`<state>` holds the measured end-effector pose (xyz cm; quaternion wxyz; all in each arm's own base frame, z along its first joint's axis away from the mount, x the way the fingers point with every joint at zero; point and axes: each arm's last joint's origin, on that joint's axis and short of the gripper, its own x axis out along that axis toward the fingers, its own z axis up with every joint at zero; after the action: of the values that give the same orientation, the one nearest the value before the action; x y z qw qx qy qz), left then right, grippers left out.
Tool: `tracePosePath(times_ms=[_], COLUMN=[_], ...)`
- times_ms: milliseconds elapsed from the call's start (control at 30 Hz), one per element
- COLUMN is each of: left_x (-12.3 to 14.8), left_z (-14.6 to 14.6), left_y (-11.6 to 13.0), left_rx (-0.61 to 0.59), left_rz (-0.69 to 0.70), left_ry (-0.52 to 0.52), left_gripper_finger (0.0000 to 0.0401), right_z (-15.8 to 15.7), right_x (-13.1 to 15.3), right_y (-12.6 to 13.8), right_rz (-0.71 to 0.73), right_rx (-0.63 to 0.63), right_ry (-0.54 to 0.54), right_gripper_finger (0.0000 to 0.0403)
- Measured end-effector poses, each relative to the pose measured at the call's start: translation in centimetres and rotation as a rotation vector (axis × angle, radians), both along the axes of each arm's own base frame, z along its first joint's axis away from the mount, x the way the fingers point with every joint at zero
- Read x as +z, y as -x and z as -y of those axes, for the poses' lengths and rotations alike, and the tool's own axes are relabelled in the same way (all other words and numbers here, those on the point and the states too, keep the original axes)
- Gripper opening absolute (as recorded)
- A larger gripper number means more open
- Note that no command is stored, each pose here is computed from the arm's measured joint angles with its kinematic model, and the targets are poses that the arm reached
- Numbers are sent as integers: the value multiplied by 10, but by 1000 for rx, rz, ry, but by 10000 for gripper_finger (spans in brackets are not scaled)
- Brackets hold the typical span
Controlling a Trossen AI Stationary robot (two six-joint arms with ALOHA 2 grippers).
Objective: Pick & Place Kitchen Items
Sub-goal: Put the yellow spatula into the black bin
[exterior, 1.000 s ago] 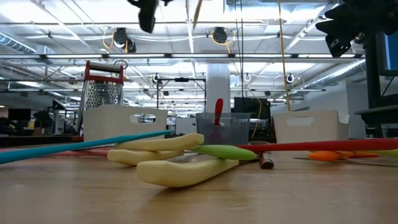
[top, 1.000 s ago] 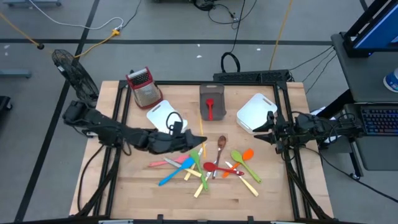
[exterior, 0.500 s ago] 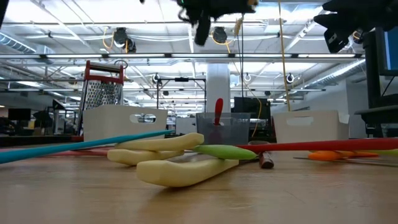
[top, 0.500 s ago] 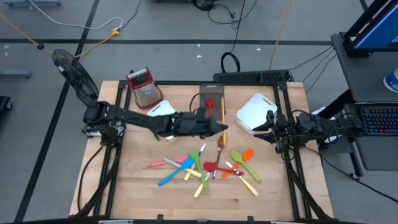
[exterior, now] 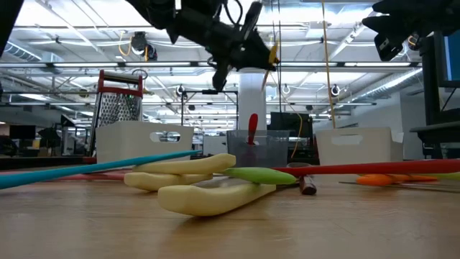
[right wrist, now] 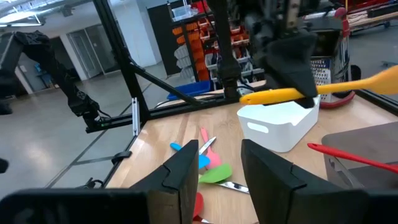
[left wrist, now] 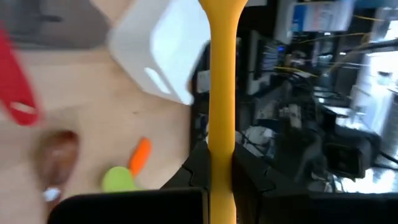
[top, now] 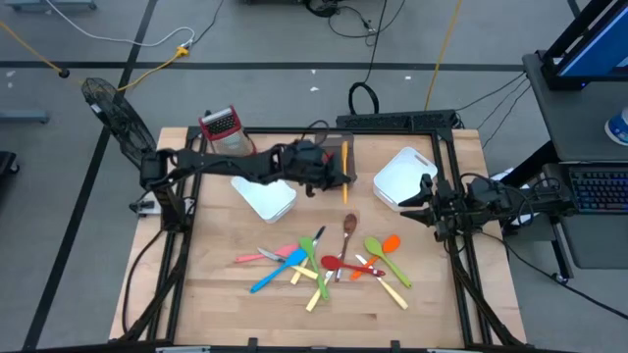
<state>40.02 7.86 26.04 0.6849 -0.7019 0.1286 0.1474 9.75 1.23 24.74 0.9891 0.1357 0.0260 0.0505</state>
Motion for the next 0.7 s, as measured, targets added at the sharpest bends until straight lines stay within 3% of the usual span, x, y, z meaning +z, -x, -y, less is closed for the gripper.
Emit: tracePosePath(times_ms=[233,700], left_x=[-6,-13], left_z=[-21,-19], left_y=[8,11], left_rx=[23,49], left_rz=[-61,-160], left_ry=[10,-44], left_gripper_finger=[23,23], right_z=[0,0], right_x=[0,0], right_y=[0,0], right_rz=[0,0], right_rx=[0,0], right_ry=[0,0], right_gripper_finger=[114,114])
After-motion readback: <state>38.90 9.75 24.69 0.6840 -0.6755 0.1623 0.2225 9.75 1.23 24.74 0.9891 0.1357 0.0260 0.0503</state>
